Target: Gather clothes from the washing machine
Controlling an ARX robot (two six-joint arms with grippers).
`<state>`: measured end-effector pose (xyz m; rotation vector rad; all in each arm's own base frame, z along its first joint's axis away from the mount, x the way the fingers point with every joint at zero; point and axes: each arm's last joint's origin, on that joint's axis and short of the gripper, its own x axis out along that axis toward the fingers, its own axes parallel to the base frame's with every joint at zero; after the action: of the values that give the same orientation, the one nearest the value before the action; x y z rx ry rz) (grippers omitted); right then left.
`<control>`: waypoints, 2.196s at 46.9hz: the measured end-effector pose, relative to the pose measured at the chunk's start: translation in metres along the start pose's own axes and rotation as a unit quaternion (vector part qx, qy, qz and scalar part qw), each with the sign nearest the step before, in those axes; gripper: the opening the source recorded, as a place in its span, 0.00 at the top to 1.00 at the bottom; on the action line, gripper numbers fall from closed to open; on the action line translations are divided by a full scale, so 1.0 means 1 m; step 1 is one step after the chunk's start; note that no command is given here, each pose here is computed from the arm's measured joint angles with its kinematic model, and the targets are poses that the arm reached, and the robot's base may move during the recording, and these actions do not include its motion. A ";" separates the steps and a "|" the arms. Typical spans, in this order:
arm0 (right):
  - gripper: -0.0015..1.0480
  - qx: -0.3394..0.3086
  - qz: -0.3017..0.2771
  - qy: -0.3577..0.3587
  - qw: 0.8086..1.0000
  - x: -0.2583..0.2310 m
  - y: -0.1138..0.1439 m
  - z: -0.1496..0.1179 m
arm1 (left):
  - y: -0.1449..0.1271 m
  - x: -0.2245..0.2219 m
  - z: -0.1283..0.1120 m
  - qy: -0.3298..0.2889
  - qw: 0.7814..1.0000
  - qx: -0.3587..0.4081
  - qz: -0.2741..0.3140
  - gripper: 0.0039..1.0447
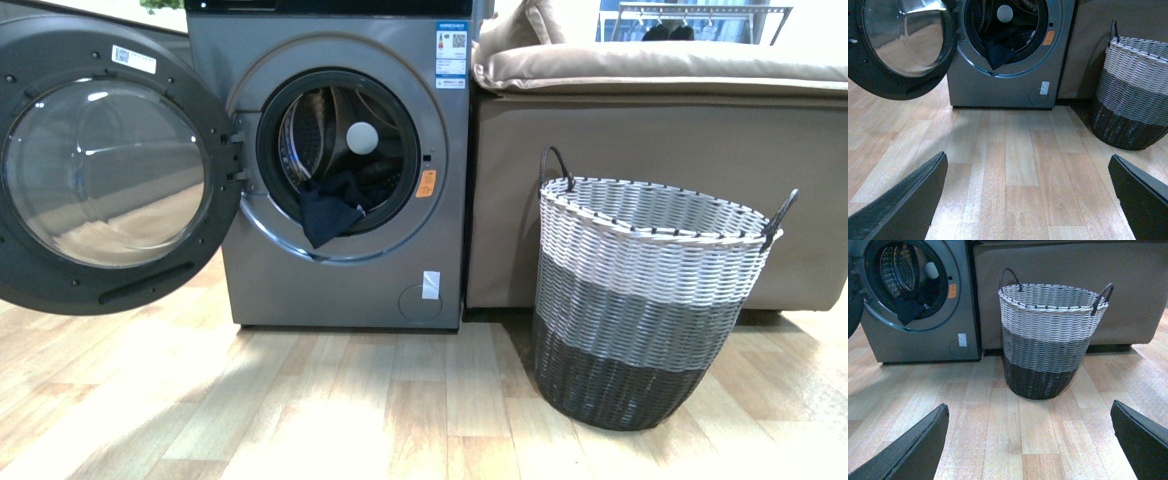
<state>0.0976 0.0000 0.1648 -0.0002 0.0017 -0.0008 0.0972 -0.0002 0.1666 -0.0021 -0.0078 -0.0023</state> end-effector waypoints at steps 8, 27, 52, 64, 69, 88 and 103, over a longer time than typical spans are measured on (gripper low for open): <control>0.08 0.000 0.000 0.000 1.000 0.000 0.000 0.000 | 0.000 0.000 0.000 0.000 1.000 0.000 0.000 0.06; 0.08 0.000 0.000 0.000 1.000 0.000 0.000 0.000 | 0.000 0.000 0.000 0.000 1.000 0.000 0.000 0.06; 0.08 0.000 0.000 0.000 1.000 0.000 0.000 0.000 | 0.000 0.000 0.000 0.000 1.000 0.000 0.000 0.06; 0.08 0.000 -0.001 0.000 1.000 0.000 0.000 0.000 | 0.000 0.000 0.000 0.000 1.000 0.000 0.000 0.06; 0.08 0.000 0.001 0.000 1.000 0.000 0.000 0.000 | 0.000 0.000 0.000 0.001 1.000 0.000 0.000 0.06; 0.08 0.000 0.001 0.000 1.000 0.000 0.000 0.000 | 0.000 0.000 0.000 0.001 1.000 0.000 0.000 0.06; 0.08 0.000 0.000 0.000 1.000 0.000 0.000 0.000 | 0.000 0.000 0.000 0.001 1.000 0.000 0.000 0.06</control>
<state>0.0976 0.0000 0.1648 -0.0002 0.0017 -0.0008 0.0973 -0.0002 0.1664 -0.0021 -0.0055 -0.0027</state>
